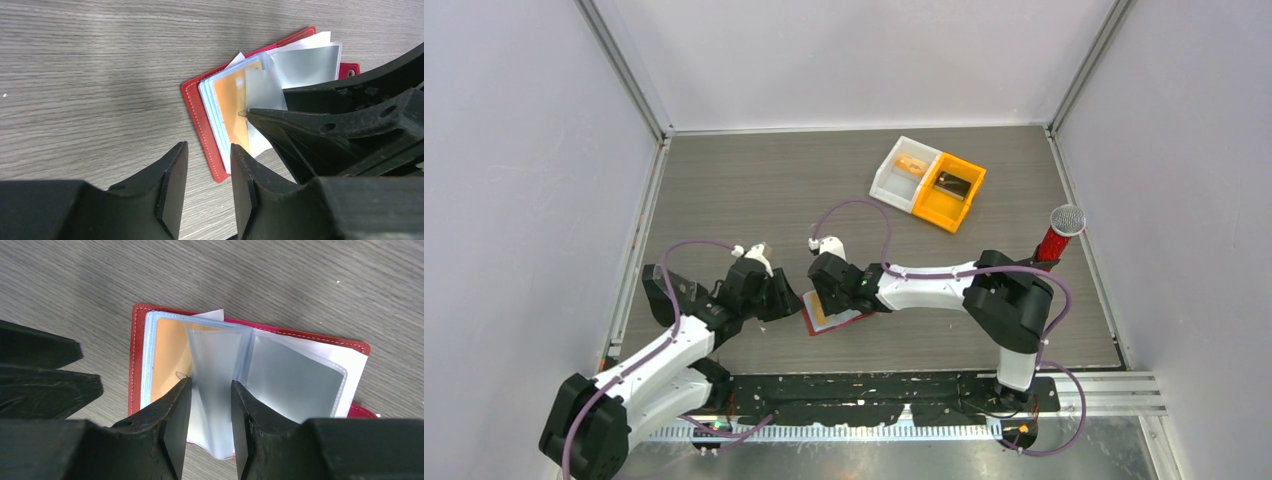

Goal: Take the credit cards out of the card holder
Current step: Remove the credit card from the card holder.

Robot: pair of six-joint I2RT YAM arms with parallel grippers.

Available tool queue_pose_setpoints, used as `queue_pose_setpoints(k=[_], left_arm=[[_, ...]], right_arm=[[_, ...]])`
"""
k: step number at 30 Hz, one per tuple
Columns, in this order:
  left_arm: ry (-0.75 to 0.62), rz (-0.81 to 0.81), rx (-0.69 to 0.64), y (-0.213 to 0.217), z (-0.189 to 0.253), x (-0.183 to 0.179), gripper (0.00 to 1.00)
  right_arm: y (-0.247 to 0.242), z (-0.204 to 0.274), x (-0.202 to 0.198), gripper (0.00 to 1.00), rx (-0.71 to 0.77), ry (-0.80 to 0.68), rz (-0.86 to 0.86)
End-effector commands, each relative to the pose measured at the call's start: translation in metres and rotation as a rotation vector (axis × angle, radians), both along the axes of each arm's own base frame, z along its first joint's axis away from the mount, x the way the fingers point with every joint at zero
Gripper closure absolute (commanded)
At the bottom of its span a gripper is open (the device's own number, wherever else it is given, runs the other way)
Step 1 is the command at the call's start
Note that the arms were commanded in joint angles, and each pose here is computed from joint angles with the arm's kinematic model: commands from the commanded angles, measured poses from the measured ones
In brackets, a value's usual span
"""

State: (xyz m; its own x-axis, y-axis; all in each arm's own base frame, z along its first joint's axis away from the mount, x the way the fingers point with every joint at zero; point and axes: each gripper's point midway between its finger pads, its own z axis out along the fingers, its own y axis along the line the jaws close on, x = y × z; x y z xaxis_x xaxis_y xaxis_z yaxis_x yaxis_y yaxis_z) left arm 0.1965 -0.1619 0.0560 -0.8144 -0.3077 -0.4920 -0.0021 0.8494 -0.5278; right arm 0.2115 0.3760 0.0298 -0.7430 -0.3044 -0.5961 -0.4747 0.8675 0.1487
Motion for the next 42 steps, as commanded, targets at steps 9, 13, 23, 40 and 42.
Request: queue_pose_setpoints(k=[9,13,23,40,42], left_arm=[[0.019,-0.101,-0.089,-0.037,0.023,0.027,0.76],[0.051,-0.121,-0.095,-0.047,0.023,0.036,0.81],[0.103,-0.136,-0.056,-0.055,0.016,0.056,0.86],[0.157,-0.134,0.034,-0.046,0.001,0.057,0.88],[0.162,-0.149,0.01,-0.052,0.002,0.059,0.88]], right_arm=[[0.016,0.026,0.0,0.62,0.379,0.097,0.036],[0.011,0.027,0.001,0.63,0.448,0.123,0.038],[0.005,0.029,0.0,0.63,0.531,0.161,0.046],[0.002,0.03,0.002,0.63,0.539,0.168,0.033],[0.002,0.029,0.002,0.62,0.537,0.17,0.033]])
